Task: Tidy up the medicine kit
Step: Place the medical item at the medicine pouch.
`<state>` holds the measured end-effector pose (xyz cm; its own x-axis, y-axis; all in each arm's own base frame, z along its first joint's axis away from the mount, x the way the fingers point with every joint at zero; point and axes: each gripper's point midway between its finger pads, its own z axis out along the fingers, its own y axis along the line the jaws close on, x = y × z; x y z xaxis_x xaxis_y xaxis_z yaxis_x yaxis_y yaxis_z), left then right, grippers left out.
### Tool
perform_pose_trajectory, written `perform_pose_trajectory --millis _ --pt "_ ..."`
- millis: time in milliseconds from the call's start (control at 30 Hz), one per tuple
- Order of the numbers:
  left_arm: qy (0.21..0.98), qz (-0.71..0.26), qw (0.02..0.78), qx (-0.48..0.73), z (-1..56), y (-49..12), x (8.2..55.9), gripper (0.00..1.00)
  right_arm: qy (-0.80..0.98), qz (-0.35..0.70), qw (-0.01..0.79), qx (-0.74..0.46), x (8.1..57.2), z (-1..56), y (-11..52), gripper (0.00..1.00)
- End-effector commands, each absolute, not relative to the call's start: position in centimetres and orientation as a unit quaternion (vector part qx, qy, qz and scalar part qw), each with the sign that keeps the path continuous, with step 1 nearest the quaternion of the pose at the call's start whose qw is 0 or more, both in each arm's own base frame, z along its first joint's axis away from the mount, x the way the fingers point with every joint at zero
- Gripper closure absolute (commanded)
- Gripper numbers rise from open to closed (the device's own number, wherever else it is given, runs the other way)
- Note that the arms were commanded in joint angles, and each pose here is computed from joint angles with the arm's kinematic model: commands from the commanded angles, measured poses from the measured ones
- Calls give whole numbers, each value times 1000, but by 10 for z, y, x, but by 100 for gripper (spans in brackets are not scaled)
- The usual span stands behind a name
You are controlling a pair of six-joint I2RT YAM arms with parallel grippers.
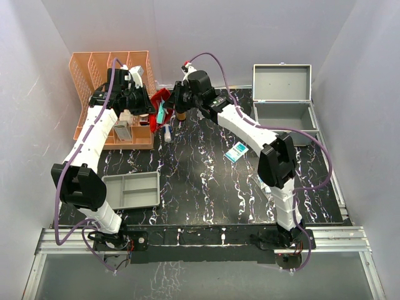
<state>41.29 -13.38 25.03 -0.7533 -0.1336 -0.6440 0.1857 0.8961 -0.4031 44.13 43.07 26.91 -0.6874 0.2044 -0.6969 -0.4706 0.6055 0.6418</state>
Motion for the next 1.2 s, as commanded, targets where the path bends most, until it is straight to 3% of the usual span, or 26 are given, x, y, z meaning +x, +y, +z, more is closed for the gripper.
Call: perform_pose_trajectory --millis 0,367,533,767,1167 --pt "892 -243 380 25 281 -139 408 100 781 434 443 -78 465 310 420 100" --pt "893 -247 376 25 278 -141 408 100 784 418 454 -64 475 306 409 100" --pt "893 -249 374 26 277 -141 408 100 783 423 450 -69 473 306 411 81" --pt "893 -250 373 25 275 -142 410 100 781 415 461 -77 469 317 405 67" --pt "894 -249 370 26 274 -142 409 100 796 365 478 -72 446 344 369 72"
